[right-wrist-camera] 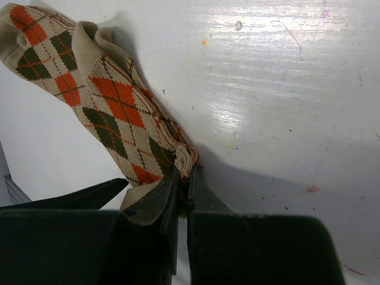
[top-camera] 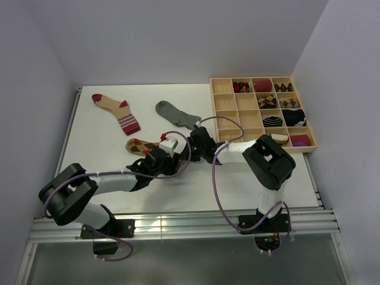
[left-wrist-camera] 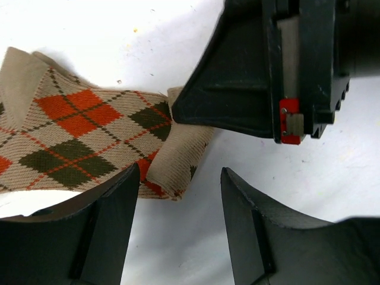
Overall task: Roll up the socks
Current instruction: Roll the sock at the center of the board.
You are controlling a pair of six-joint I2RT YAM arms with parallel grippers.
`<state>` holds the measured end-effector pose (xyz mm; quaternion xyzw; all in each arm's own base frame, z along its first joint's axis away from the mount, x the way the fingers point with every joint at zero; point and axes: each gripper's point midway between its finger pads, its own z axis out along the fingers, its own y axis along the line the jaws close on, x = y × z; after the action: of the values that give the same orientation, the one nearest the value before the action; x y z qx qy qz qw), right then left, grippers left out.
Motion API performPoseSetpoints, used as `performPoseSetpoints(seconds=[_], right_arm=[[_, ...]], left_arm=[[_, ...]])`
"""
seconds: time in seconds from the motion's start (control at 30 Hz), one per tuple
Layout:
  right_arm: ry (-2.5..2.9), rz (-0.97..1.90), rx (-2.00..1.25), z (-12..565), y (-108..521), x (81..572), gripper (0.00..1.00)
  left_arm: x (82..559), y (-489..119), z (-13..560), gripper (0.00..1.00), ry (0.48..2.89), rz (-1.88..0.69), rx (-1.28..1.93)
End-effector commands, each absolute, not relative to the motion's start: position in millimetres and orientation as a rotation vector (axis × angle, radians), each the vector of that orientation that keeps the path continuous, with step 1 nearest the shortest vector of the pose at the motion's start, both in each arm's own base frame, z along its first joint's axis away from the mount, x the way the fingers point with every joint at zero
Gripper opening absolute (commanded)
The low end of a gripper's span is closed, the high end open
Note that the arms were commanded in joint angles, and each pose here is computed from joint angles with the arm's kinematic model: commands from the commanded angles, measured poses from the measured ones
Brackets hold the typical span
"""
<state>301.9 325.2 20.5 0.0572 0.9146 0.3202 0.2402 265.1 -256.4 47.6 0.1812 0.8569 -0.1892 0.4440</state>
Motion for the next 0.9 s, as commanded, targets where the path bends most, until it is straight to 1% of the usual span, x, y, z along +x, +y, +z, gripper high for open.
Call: performPoseSetpoints(seconds=[0.0, 0.13, 0.43, 0.5, 0.6, 0.63, 0.7, 0.73, 0.77, 0.83, 0.87], right_arm=[[2.496, 0.861, 0.166, 24.2, 324.2, 308.1, 0.0], [2.497, 0.869, 0.16, 24.1, 325.8, 308.0, 0.0], [2.509, 0.889, 0.156, 22.1, 328.9, 306.3, 0.0], [2.514, 0.891, 0.154, 21.0, 329.2, 305.4, 0.0], [2.517, 0.895, 0.154, 20.1, 329.7, 304.8, 0.0], [2.517, 0.899, 0.151, 20.7, 330.7, 304.4, 0.0], [2.514, 0.906, 0.151, 22.4, 331.4, 305.0, 0.0], [2.516, 0.906, 0.154, 21.9, 331.1, 304.6, 0.0], [2.515, 0.91, 0.156, 22.5, 331.0, 304.0, 0.0], [2.504, 0.925, 0.162, 26.6, 331.4, 304.5, 0.0], [2.497, 0.937, 0.17, 30.5, 331.2, 304.2, 0.02]], left_arm=[[279.7, -270.4, 65.3, 0.62, 2.019, -0.44, 0.501], [274.4, -274.3, 59.0, 0.6, 2.019, -0.437, 0.539], [268.9, -279.6, 43.3, 0.53, 2.045, -0.383, 0.591], [266.7, -280.7, 39.8, 0.48, 2.05, -0.371, 0.604], [265.3, -280.8, 36.9, 0.37, 2.058, -0.36, 0.608], [265.4, -281.0, 37.3, 0.26, 2.059, -0.358, 0.603], [264.9, -279.7, 36.0, 0.13, 2.067, -0.356, 0.592], [264.9, -278.2, 35.1, 0.03, 2.071, -0.349, 0.587], [264.3, -277.8, 35.0, 0.01, 2.075, -0.353, 0.58], [262.5, -276.6, 34.5, 0.01, 2.084, -0.353, 0.574], [262.5, -275.7, 36.2, 0.01, 2.088, -0.359, 0.555]])
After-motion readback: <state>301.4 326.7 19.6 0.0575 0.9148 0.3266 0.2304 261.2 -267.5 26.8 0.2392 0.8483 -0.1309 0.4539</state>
